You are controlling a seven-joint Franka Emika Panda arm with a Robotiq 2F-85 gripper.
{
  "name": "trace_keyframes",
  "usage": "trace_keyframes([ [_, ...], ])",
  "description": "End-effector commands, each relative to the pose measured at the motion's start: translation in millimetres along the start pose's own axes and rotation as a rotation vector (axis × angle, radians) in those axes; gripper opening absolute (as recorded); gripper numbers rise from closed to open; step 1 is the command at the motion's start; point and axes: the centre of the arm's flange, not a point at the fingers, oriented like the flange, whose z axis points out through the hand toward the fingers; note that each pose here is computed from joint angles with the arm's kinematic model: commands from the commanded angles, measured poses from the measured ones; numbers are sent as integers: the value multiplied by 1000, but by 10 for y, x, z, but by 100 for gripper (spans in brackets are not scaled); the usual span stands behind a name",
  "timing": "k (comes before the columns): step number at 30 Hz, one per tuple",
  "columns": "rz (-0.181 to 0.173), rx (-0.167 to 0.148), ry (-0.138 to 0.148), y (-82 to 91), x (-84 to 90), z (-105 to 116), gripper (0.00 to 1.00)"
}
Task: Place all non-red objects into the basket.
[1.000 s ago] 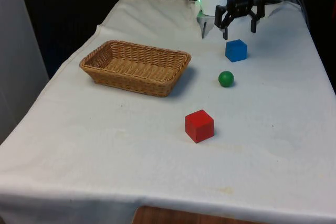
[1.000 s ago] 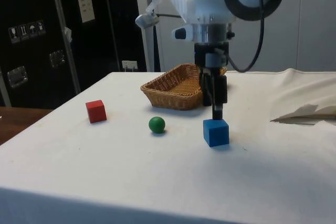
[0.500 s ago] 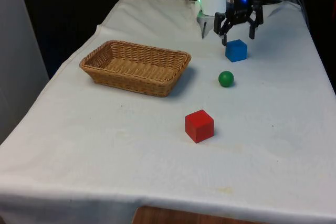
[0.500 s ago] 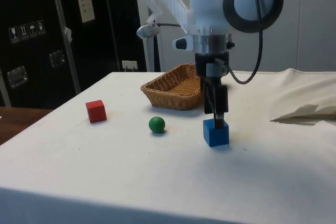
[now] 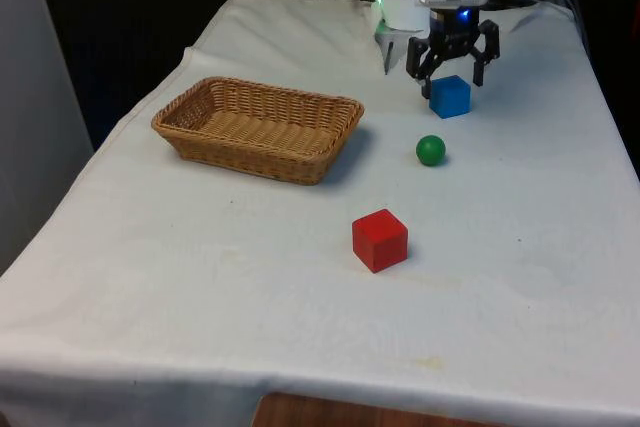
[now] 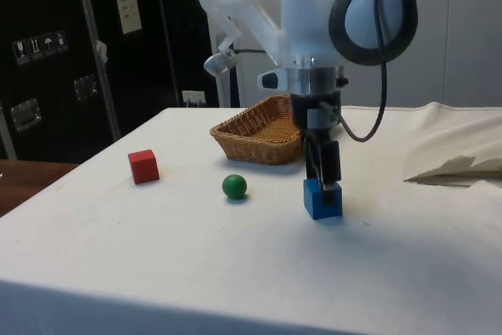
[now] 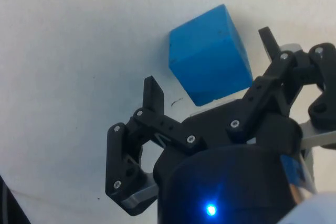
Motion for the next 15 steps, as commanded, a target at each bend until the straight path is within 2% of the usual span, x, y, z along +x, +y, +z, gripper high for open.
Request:
trace_keyframes([
  [1, 2, 2, 12, -10, 16, 12, 100],
  [2, 0, 0, 0, 2, 0, 16, 100],
  [3, 3, 1, 12, -11, 18, 41, 100],
  [10, 11, -6, 23, -8, 20, 133, 100],
  [11, 5, -8, 6, 13, -8, 135, 100],
  [12, 13, -9, 26, -7, 17, 143, 100],
  [15, 16, -15, 34, -5, 11, 172, 100],
])
